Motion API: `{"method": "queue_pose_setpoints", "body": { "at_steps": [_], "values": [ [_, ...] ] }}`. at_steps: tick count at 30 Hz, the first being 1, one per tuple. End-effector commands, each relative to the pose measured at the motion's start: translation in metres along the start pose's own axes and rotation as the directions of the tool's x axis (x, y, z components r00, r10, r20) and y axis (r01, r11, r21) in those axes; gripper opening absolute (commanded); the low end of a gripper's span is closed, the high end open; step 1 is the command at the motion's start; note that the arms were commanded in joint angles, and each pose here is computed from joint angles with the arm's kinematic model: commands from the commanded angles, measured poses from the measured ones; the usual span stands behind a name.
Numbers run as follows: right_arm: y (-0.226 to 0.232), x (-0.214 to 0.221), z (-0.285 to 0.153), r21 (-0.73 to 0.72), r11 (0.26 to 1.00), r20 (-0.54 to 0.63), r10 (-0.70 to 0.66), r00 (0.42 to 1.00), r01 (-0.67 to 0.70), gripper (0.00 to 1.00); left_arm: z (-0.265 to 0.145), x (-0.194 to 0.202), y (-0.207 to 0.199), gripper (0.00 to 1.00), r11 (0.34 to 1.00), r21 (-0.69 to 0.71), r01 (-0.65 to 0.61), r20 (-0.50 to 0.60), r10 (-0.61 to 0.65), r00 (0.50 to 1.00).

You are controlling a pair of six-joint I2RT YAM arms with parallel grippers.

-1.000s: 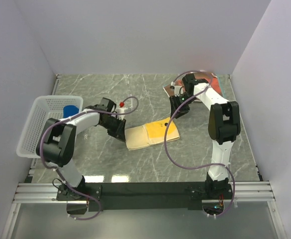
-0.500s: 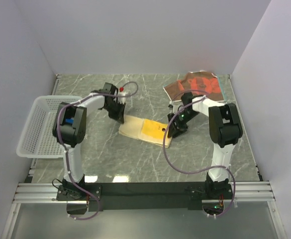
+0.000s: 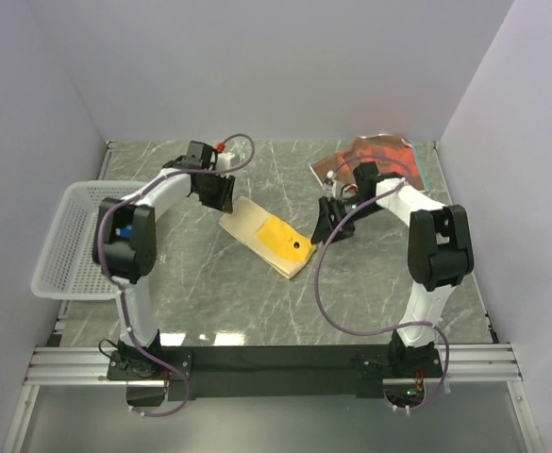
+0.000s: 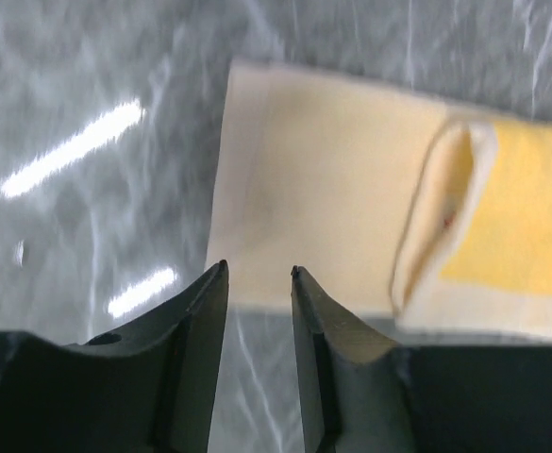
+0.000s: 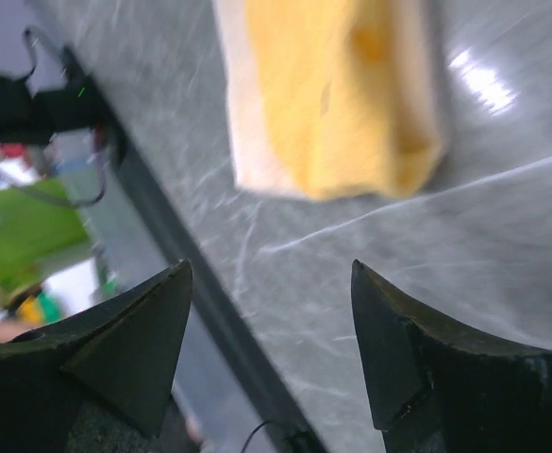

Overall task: Roll the towels
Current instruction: Fold the towel

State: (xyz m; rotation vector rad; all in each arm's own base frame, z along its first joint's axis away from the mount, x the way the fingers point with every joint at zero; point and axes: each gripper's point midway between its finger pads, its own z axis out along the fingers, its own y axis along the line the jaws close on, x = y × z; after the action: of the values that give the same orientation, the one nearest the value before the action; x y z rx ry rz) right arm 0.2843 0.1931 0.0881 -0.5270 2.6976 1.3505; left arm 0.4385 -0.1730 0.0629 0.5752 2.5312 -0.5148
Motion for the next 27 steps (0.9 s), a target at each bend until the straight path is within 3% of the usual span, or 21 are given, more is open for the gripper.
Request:
{"method": "queue_pose_setpoints", "body": {
  "at_steps": [1, 7, 13, 20, 27],
  "values": [
    [-0.007, -0.04, -0.015, 0.132, 0.986, 0.083, -0.117, 0.99, 0.105, 0.74, -0.042, -0.011, -0.001, 0.39, 0.993, -0.081, 0.082, 0.113, -0.073, 0.991],
    [-0.03, -0.066, 0.001, 0.156, 0.985, 0.054, -0.077, 0.996, 0.068, 0.7, -0.033, 0.025, -0.01, 0.38, 0.987, -0.042, 0.156, 0.026, -0.155, 0.988],
    [-0.037, -0.059, 0.021, 0.091, 0.995, -0.011, -0.028, 1.0, 0.028, 0.6, -0.014, 0.05, -0.016, 0.37, 0.976, 0.002, 0.218, -0.035, -0.218, 0.975],
    [-0.029, -0.024, 0.045, 0.002, 1.0, -0.094, 0.006, 0.996, -0.006, 0.52, -0.001, 0.041, -0.017, 0.37, 0.976, 0.039, 0.216, -0.036, -0.214, 0.976],
    [-0.019, 0.035, 0.072, -0.052, 0.996, -0.188, 0.067, 0.98, -0.078, 0.52, 0.021, 0.02, -0.019, 0.37, 0.967, 0.117, 0.225, -0.019, -0.224, 0.974]
  ]
}}
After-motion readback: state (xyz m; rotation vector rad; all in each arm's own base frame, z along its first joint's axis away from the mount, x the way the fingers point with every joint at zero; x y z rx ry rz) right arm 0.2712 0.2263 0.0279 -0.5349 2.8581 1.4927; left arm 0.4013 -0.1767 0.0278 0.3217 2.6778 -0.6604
